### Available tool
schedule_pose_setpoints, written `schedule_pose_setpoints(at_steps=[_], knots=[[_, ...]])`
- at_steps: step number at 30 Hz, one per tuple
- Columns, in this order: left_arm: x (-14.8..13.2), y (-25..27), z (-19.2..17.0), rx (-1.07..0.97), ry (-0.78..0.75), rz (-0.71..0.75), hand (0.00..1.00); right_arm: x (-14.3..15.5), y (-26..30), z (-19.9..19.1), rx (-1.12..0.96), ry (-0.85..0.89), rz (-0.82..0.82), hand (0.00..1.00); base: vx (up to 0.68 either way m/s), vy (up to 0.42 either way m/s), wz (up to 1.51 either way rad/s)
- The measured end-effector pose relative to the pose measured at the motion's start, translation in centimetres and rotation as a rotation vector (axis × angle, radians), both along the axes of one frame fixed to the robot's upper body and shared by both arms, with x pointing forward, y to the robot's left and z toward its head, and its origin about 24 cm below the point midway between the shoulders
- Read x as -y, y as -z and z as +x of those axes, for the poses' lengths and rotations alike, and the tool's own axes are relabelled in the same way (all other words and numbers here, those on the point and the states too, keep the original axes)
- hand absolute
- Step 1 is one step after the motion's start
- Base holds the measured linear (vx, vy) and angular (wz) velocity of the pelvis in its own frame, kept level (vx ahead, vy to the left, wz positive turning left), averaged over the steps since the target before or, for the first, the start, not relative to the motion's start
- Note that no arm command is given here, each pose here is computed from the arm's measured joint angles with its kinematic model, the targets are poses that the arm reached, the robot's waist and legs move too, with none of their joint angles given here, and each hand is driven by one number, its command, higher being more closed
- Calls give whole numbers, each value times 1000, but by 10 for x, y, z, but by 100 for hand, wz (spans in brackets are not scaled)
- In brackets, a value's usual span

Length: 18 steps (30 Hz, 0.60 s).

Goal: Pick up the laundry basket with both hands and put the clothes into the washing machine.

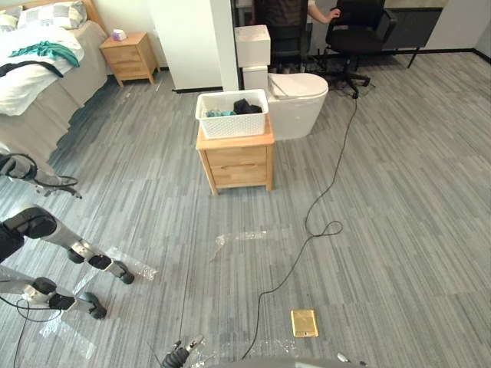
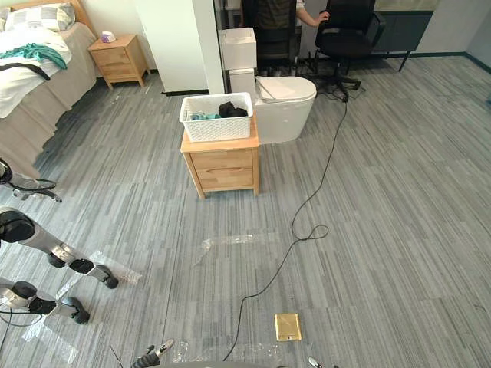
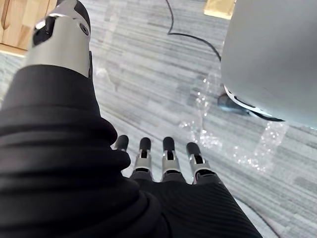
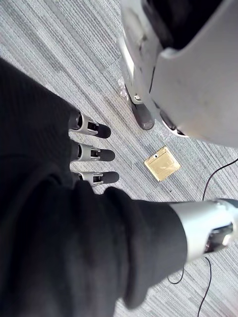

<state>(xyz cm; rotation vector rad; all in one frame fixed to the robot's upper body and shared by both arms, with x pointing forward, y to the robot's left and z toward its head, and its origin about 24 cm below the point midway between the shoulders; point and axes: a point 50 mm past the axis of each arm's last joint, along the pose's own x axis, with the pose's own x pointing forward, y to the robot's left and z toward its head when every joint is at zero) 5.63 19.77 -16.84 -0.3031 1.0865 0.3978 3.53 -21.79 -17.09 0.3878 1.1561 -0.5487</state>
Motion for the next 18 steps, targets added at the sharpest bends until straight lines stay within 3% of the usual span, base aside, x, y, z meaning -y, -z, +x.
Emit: schedule_pose_setpoints(at_steps=[18], knots=[[1, 0, 1, 7, -33, -14, 0, 0, 0, 1, 5, 20, 2, 0, -16, 0, 0]])
